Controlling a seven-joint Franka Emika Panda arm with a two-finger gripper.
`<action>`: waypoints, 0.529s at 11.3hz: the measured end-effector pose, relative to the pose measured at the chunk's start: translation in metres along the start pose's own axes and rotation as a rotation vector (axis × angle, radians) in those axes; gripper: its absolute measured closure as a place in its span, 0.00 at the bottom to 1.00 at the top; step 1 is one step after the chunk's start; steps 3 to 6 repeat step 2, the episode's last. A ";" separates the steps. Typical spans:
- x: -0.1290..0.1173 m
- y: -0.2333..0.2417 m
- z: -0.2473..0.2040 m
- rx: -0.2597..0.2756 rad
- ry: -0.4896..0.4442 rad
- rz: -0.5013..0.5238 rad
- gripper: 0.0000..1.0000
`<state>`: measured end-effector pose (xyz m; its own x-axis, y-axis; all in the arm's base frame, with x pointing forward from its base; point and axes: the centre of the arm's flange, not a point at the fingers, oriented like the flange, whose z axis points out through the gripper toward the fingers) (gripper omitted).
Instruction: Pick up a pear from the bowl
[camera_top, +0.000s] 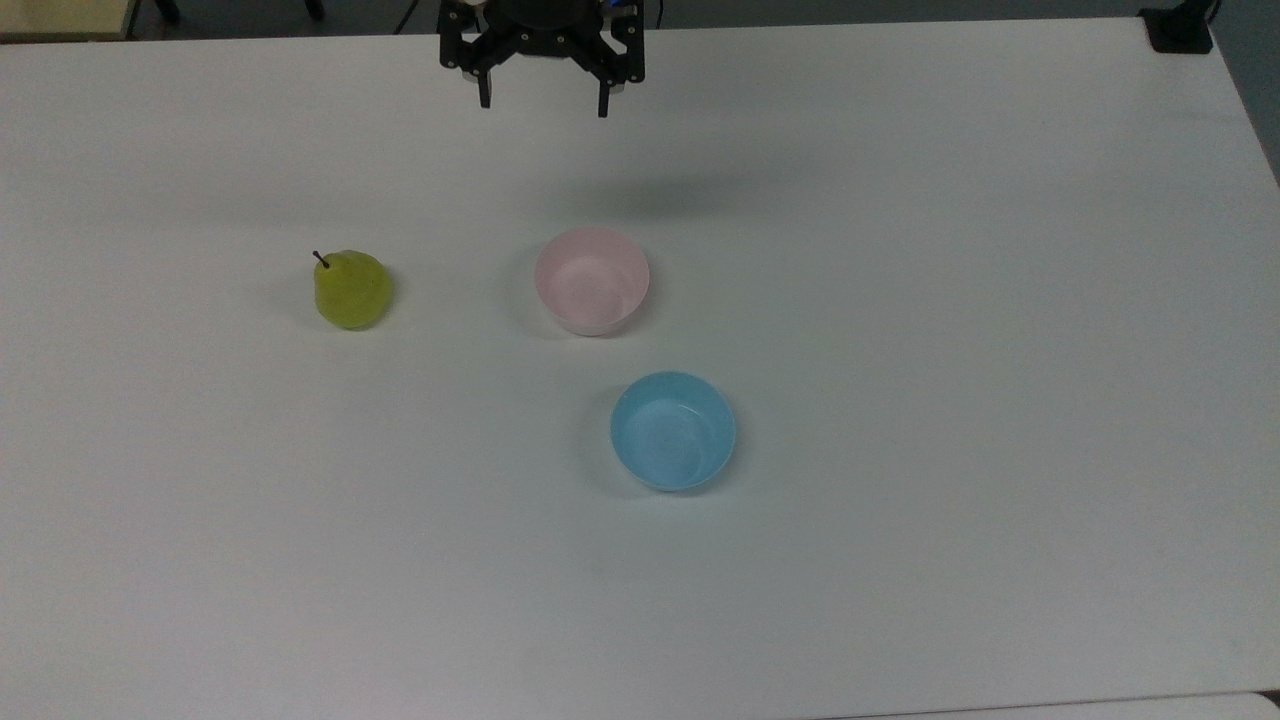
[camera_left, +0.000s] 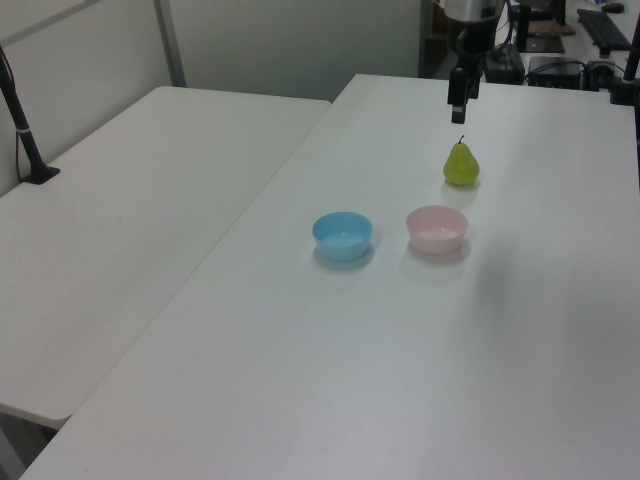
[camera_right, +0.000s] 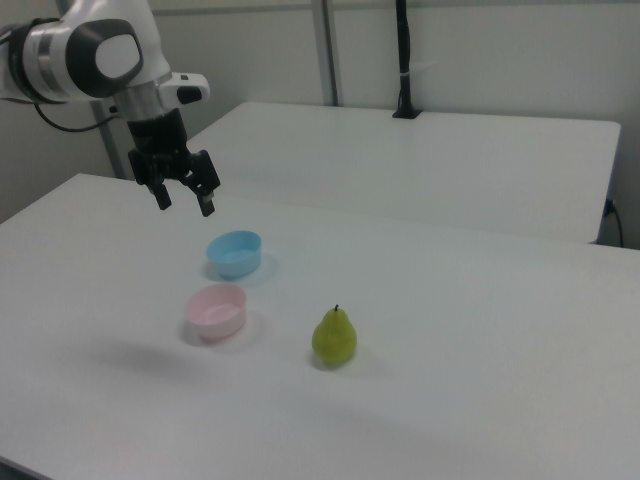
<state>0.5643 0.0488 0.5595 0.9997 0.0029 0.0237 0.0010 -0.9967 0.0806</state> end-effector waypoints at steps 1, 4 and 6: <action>-0.004 0.001 -0.006 0.004 0.002 0.003 0.00; -0.005 0.001 -0.008 0.005 0.002 0.005 0.00; -0.005 0.001 -0.008 0.005 0.002 0.005 0.00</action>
